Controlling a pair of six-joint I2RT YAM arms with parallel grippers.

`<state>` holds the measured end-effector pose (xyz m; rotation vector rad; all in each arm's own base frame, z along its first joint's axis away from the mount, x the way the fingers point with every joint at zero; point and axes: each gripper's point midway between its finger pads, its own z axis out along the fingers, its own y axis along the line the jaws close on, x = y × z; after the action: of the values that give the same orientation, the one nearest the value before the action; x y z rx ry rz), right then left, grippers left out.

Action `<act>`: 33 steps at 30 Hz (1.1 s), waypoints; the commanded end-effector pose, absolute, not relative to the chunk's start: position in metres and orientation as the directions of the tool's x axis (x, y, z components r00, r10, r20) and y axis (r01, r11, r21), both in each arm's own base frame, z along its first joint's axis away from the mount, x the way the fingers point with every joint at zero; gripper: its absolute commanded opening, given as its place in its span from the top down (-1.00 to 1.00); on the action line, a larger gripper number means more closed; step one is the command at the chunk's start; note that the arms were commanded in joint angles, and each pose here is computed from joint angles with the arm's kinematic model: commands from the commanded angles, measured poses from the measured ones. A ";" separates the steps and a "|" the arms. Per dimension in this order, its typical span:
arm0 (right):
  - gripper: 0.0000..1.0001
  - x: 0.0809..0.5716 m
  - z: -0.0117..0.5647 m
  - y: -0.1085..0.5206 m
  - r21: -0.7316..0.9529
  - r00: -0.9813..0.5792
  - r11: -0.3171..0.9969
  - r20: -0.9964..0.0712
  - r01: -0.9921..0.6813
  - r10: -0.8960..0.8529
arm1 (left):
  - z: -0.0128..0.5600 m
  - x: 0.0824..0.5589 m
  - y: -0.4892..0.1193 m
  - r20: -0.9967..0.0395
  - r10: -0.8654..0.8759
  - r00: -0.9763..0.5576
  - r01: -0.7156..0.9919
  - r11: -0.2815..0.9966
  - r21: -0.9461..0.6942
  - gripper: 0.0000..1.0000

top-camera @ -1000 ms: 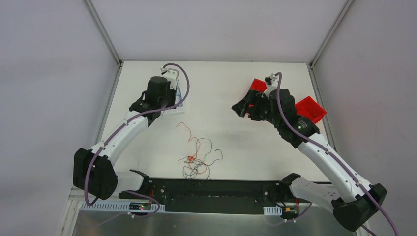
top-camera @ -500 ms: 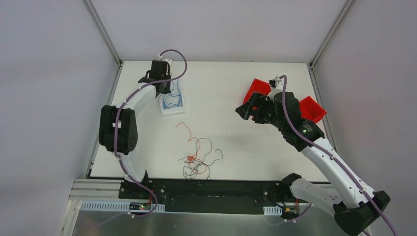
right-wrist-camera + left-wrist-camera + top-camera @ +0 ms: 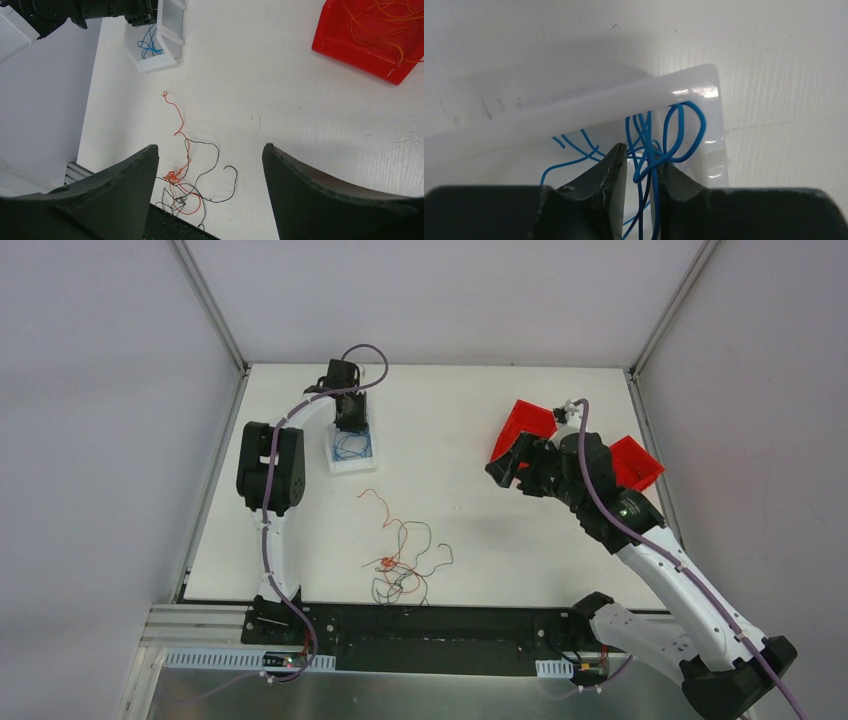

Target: Untangle the cables

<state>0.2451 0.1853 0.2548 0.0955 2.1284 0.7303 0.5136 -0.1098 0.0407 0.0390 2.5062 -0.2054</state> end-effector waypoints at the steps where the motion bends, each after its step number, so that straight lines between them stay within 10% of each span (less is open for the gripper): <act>1: -0.58 0.244 0.257 0.176 0.515 -0.605 0.839 -0.729 -0.174 0.321 | 0.087 0.517 -0.108 -0.609 -0.112 -0.785 0.013 0.981 -0.196 0.44; 7: -0.58 0.244 0.250 0.173 0.506 -0.612 0.848 -0.725 -0.160 0.316 | 0.146 0.495 -0.107 -0.674 -0.112 -0.730 0.049 0.975 -0.216 0.04; 13: -0.58 0.239 0.248 0.171 0.512 -0.615 0.845 -0.719 -0.155 0.323 | 0.190 0.461 -0.119 -0.711 -0.108 -0.695 0.134 0.952 -0.275 -0.94; 33: -0.58 0.226 0.199 0.188 0.556 -0.736 0.821 -0.608 -0.127 0.297 | 0.197 0.262 -0.141 -0.561 -0.226 -0.796 0.050 0.899 -0.434 -0.84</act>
<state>0.2271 0.1777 0.2038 0.1310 2.2582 0.7017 0.3074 -0.1158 0.2222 -0.1059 2.3006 -0.4845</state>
